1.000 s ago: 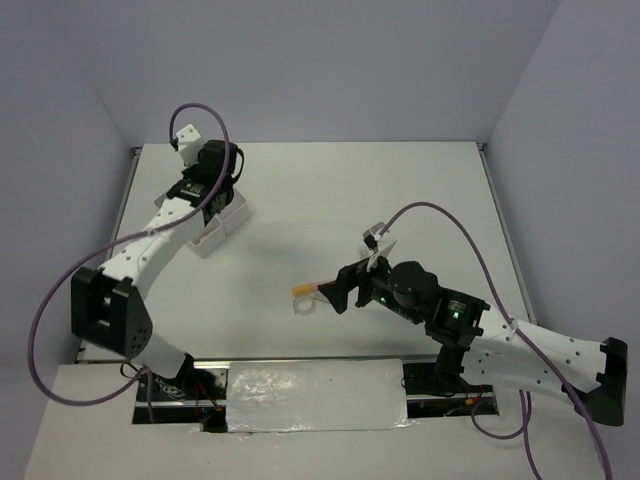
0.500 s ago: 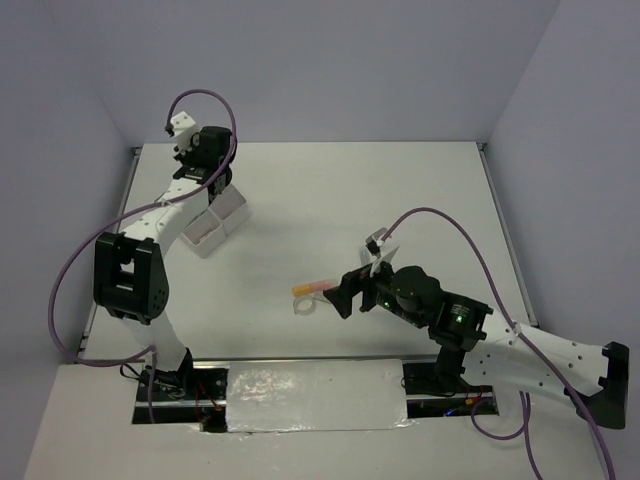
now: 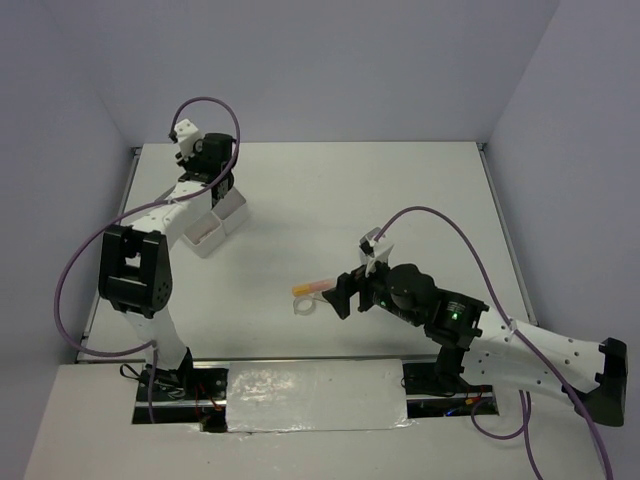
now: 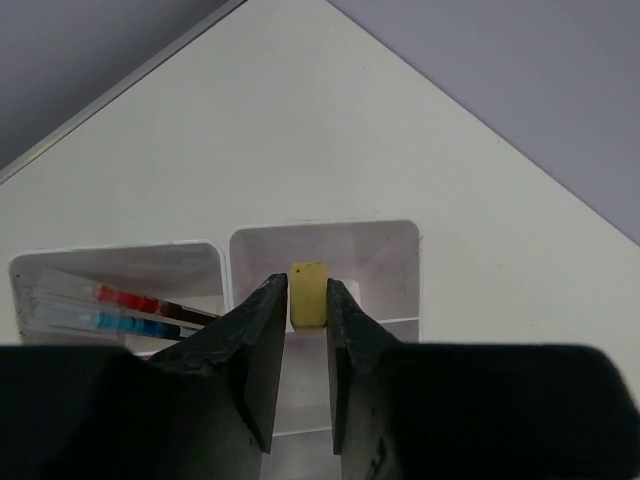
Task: Sort the stationery into containers
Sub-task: Place the stationery in the storage box, then pick up the stationery from the center of the board.
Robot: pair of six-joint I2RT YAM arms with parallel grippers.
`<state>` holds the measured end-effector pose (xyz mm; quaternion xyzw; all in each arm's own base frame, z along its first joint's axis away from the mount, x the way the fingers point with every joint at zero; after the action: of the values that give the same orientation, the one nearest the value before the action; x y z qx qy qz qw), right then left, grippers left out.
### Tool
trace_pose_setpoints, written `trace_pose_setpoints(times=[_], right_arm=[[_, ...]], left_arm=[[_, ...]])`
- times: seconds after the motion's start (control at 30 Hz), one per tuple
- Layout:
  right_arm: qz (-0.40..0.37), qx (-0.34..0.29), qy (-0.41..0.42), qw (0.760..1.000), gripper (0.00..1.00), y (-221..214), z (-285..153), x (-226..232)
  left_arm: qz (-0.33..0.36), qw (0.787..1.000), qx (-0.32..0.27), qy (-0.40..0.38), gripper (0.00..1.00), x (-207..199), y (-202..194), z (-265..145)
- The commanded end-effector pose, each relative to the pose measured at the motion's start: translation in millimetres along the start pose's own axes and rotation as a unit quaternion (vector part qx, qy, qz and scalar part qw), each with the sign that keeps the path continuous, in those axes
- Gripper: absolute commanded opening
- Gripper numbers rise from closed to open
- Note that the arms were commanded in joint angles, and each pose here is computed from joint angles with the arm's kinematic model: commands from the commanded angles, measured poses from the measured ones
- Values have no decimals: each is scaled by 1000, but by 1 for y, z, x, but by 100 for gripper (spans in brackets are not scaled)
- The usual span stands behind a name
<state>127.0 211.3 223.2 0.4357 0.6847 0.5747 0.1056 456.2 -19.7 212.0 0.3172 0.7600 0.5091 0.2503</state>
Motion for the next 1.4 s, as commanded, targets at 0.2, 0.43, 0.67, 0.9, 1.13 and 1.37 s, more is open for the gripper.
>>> trace_pose_setpoints(times=[0.2,0.43,0.67,0.9,1.13,1.37], right_arm=[[-6,-26,24,999,100,18,-5,9],[-8,-25,29,999,100,18,-4,11],[-10,-18,31,999,100,15,-2,11],[-29,23,3,999,100,6,14,8],[-68,162,-35,984,95,-23,65,-3],[-58,236,-20,970,68,-46,94,-46]], left_arm=[[-15,1000,-8,24,45,0,-12,19],[-18,999,-7,32,65,4,-15,21],[-19,999,-7,39,70,4,-12,23],[-43,999,23,-9,92,5,15,-13],[0,984,145,-106,99,35,13,-102],[48,962,140,-231,99,73,-4,-206]])
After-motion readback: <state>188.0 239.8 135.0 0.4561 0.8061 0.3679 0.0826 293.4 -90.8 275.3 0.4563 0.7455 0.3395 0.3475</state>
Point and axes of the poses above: each gripper's point midway between its finger pads, its own z axis out along the fingers, its own x axis along the line the jaws close on, y = z × x, the point moved 6 cm from there along -z, back along the fingers, and after that the axes turned 5 degrees about z, right-handed, at the moved point
